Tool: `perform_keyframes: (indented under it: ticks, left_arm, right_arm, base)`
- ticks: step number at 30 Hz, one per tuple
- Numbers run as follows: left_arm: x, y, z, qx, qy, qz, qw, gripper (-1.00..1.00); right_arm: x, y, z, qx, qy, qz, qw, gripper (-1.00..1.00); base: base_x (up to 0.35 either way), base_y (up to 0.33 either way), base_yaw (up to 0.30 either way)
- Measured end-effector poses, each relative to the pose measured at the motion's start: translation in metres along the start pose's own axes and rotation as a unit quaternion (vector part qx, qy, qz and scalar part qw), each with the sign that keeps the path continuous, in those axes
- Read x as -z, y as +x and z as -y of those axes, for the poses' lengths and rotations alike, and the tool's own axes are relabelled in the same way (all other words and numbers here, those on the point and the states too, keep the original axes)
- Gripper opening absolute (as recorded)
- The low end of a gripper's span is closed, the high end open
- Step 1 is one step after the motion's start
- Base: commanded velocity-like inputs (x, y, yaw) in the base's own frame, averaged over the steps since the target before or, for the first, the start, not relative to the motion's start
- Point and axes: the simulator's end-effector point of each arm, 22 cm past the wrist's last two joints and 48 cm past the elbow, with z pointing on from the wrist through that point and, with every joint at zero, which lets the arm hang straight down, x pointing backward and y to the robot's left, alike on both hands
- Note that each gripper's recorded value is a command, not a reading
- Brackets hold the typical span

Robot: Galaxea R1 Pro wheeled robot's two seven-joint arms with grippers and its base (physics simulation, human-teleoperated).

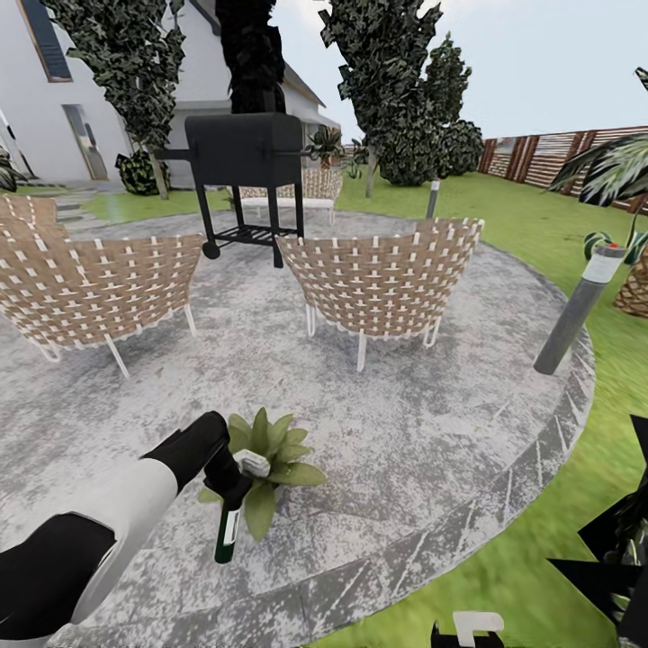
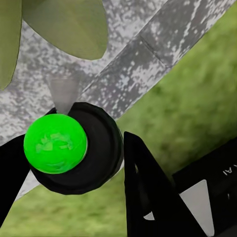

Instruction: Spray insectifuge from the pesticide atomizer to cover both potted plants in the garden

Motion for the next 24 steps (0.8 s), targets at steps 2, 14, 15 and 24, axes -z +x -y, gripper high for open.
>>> perform_keyframes:
  ticks: [2, 14, 15, 24]
  left_arm:
    - [-0.004, 0.001, -0.001, 0.001, 0.001, -0.002, 1.0, -1.0]
    - [-0.023, 0.037, -0.027, 0.022, -0.006, -0.028, 0.9993, -1.0]
    - [-0.035, 0.05, -0.023, 0.023, -0.001, -0.038, 0.999, -1.0]
    - [-0.048, 0.06, -0.012, 0.02, 0.008, -0.045, 0.9988, -1.0]
  right_arm:
    - [-0.002, 0.003, -0.001, 0.0, 0.0, -0.001, 1.0, 1.0]
    - [-0.002, 0.009, -0.002, 0.003, -0.001, -0.007, 1.0, 1.0]
    - [-0.002, 0.009, -0.001, 0.003, -0.001, -0.007, 1.0, 1.0]
    - [-0.002, 0.009, -0.001, 0.004, -0.002, -0.006, 1.0, 1.0]
  base:
    - [0.0, 0.0, 0.0]
    - [0.0, 0.0, 0.0]
    - [0.0, 0.0, 0.0]
    - [0.0, 0.0, 0.0]
